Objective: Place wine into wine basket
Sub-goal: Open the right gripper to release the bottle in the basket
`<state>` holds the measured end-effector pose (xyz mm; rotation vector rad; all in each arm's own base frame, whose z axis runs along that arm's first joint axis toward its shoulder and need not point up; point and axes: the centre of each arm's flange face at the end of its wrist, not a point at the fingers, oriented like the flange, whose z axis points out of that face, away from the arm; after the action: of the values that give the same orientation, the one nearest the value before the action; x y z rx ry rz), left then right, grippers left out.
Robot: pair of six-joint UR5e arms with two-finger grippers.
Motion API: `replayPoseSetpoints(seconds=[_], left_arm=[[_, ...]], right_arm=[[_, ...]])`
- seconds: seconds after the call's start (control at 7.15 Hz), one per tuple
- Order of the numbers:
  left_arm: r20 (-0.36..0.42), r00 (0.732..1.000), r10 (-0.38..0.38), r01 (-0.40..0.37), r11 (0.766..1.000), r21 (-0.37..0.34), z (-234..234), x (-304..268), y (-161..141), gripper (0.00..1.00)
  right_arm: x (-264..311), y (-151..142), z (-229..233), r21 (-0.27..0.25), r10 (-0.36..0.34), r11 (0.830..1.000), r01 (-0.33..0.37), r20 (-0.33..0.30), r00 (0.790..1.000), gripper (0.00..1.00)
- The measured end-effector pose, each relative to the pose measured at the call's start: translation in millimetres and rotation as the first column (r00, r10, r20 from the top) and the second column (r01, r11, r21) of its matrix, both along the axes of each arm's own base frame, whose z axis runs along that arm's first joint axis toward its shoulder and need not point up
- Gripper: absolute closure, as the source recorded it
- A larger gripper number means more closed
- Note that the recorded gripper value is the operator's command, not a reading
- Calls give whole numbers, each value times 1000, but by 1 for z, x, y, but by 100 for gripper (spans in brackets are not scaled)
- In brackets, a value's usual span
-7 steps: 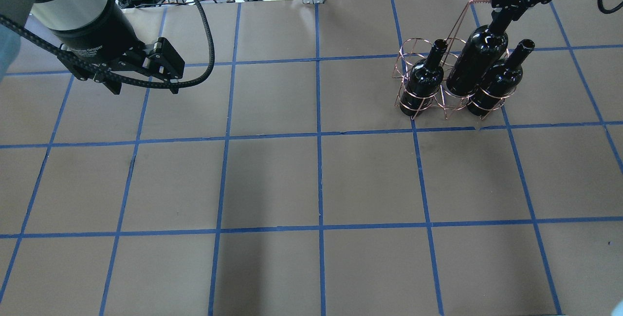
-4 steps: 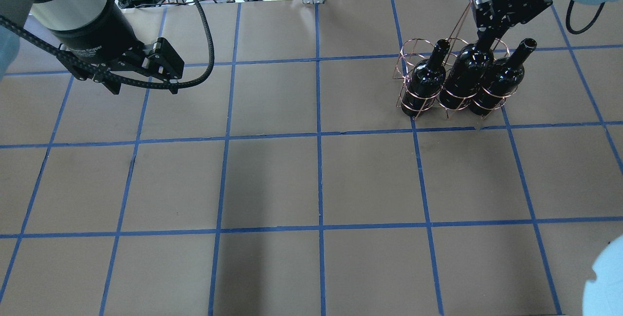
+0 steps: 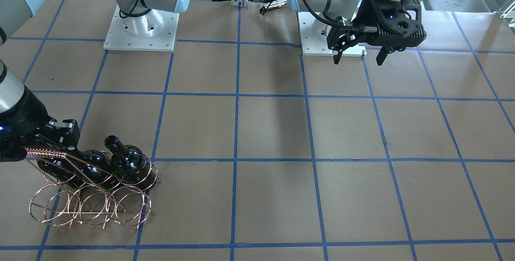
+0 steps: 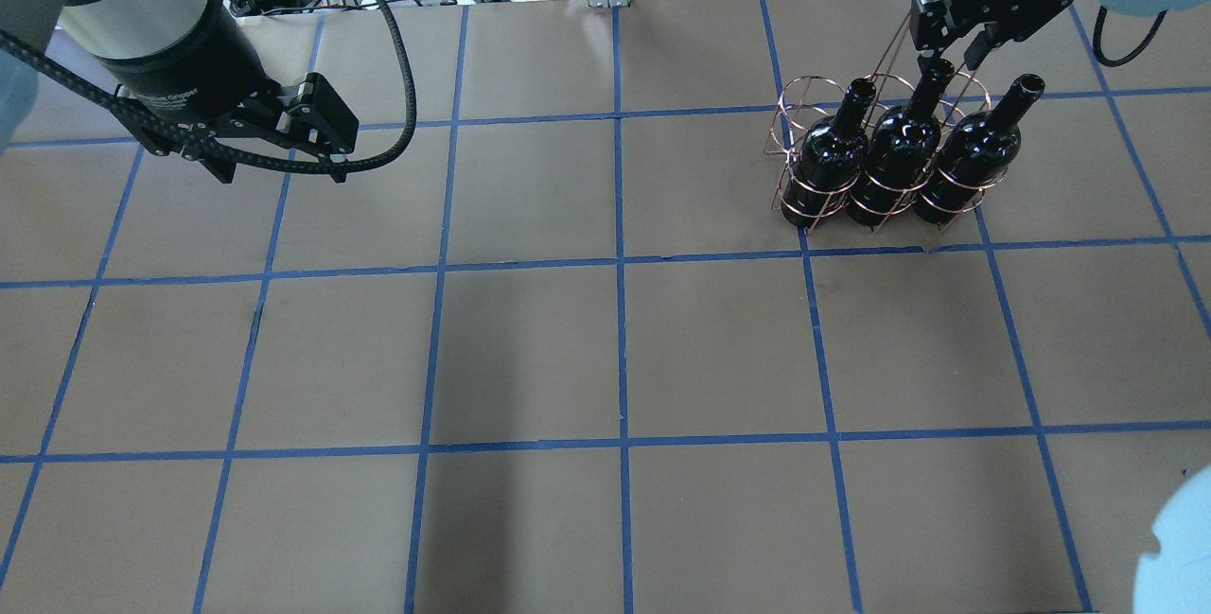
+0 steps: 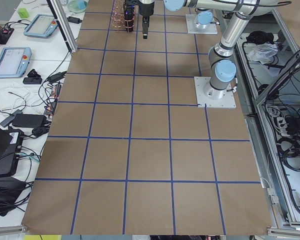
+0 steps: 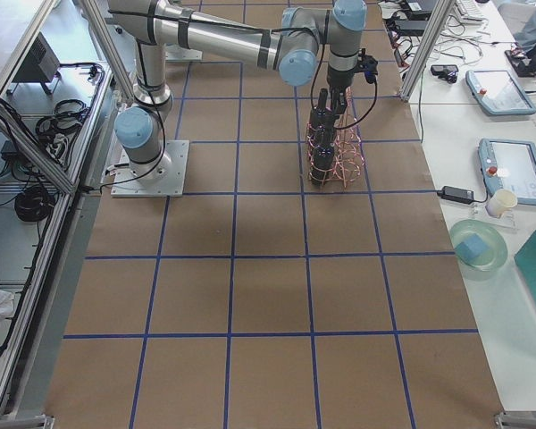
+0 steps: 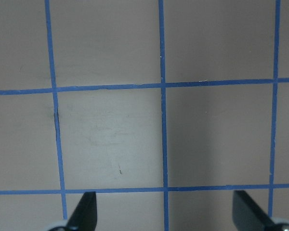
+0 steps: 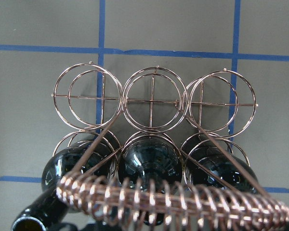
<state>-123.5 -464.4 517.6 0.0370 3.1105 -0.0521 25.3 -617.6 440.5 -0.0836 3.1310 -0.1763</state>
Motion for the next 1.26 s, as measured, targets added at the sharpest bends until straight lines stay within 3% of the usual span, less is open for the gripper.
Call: replayPoseSetpoints(seconds=[0.28,0.56,0.98,1.26], left_arm=[[1,1000,-1,1,1000,3,-1,0,0,0],[-3,1000,-2,2,1000,5,-1,-1,1,0],[-6,1000,-5,5,1000,5,0,-2,2,0],[1,1000,-3,3,1000,7,0,-1,3,0]], right_arm=[[12,38,54,-28,-7,1000,7,-3,1000,0],[39,88,95,-2,-31,1000,31,-3,1000,2],[88,170,88,41,-77,996,77,7,997,0],[95,186,80,28,-92,995,92,11,996,0]])
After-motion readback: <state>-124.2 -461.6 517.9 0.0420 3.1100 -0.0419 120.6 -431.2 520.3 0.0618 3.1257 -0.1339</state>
